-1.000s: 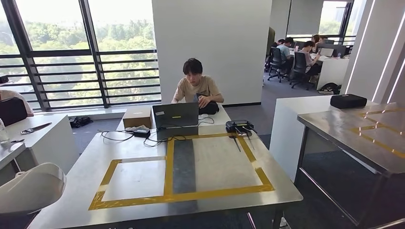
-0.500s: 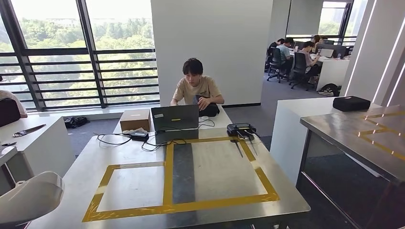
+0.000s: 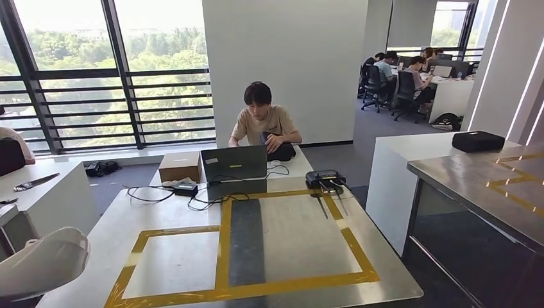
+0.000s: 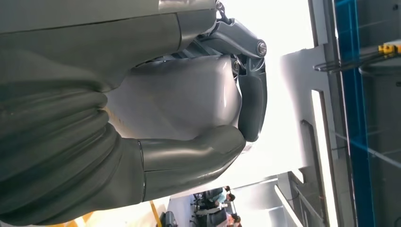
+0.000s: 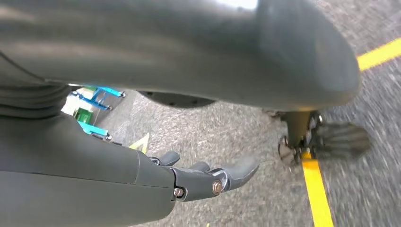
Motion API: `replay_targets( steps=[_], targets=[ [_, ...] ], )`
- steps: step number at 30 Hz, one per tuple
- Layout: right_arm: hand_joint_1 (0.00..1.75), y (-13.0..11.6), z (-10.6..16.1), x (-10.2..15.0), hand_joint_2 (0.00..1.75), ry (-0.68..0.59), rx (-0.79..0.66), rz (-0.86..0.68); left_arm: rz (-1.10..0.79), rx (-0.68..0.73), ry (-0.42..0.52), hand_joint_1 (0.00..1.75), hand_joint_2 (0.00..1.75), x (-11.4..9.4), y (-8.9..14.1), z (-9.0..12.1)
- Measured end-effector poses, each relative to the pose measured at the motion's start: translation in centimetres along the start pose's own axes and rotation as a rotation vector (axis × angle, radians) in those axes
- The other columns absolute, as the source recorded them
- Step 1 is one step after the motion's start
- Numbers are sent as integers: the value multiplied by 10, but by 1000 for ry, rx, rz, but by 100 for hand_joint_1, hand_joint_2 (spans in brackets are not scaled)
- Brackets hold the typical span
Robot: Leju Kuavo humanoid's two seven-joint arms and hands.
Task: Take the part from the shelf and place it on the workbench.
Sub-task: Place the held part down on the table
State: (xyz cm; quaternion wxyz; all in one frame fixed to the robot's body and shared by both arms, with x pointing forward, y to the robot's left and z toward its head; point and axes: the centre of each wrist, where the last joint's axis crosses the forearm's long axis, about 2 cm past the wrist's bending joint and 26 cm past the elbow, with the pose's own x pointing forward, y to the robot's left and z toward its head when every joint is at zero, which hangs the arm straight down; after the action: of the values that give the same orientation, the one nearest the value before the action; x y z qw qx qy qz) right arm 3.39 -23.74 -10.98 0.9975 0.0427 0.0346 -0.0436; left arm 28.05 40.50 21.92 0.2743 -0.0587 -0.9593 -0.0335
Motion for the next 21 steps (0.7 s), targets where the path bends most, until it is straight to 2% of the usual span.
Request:
replay_targets(
  steps=[21],
  targets=[
    [0,-1,0,1,0,-4,-1,10,2,2,15,175,175,-1,1,4]
  ],
)
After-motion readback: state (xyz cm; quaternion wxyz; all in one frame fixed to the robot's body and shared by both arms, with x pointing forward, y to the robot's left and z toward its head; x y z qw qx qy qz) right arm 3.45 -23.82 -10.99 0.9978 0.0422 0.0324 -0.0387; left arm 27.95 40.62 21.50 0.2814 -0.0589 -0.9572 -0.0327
